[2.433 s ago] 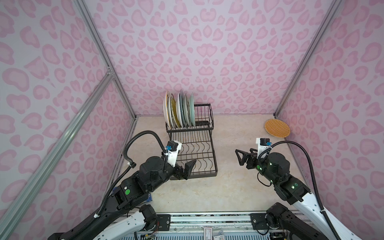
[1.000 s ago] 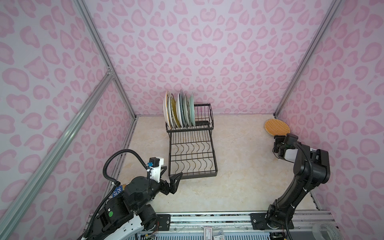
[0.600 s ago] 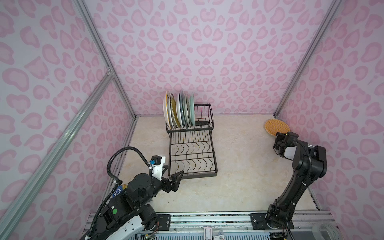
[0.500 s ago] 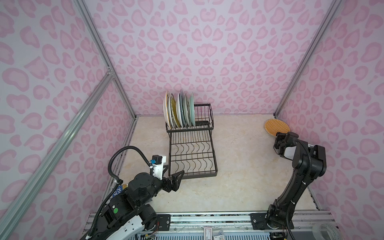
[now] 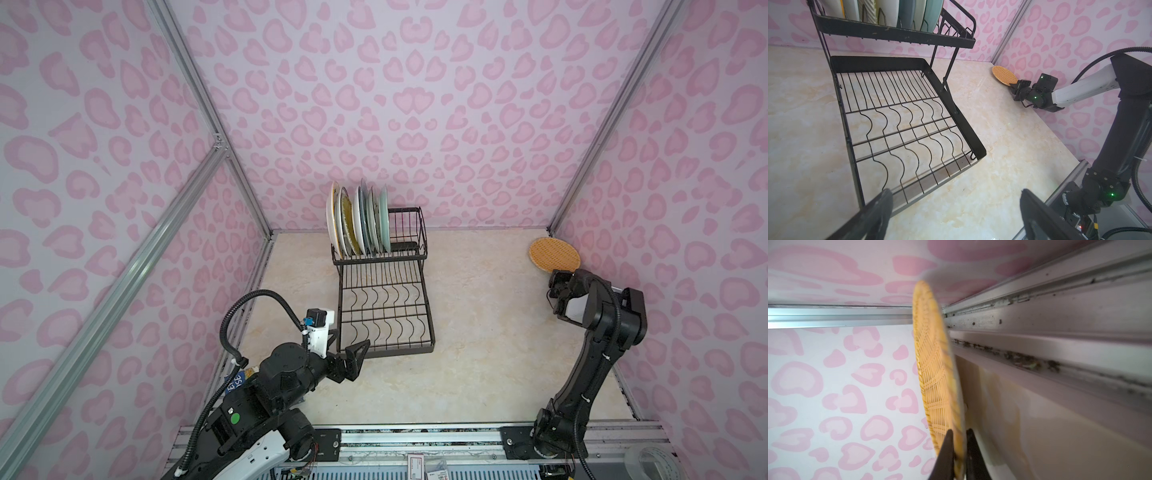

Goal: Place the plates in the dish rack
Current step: 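Grip the wicker mat's rim with the right gripper while the left gripper retracts, then drag the wicker mat away from the wall toward the rack with the right gripper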

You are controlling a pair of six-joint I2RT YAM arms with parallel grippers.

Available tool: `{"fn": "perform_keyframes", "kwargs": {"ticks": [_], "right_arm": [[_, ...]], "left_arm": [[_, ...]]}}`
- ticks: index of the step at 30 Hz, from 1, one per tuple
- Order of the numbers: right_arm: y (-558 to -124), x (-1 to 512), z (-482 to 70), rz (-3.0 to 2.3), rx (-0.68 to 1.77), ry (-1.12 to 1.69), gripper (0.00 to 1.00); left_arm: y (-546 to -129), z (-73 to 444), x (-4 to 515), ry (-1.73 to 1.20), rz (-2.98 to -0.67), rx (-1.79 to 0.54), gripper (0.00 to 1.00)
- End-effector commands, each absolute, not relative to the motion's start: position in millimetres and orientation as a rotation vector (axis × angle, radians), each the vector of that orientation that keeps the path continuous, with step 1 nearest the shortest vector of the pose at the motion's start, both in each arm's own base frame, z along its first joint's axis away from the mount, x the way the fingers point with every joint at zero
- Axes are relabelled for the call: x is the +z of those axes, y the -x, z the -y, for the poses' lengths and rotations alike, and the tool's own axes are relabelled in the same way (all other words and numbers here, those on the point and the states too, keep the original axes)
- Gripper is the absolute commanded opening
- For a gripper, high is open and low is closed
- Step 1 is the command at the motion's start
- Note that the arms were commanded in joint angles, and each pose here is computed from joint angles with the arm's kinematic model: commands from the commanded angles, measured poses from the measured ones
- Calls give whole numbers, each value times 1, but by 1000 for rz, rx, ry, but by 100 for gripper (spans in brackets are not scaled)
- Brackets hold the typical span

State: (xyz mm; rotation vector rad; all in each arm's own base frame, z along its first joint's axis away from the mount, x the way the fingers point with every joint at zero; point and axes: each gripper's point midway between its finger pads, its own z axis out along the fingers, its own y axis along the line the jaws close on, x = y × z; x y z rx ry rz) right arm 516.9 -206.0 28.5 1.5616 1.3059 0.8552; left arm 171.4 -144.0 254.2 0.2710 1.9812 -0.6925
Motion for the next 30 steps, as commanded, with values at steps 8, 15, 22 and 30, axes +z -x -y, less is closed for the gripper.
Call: {"fn": "perform_keyframes", "kwargs": {"ticks": [8,15,22,30], "right_arm": [[-516,32,186,-1342,932,-1558,0],[-521,84,158,-1342,1005,-1421,0],[-514,128,114,-1333,1111,-1300,0],[-478,140,75,-1381,1162,-1253,0]], "left_arm": [[-180,147,258,-265,-1960,-701,97],[-185,147,256,-251,-1968,-704,97],[-184,149,261,-262,-1949,-726,97],[-187,152,253,-280,-1981,-705,97]]}}
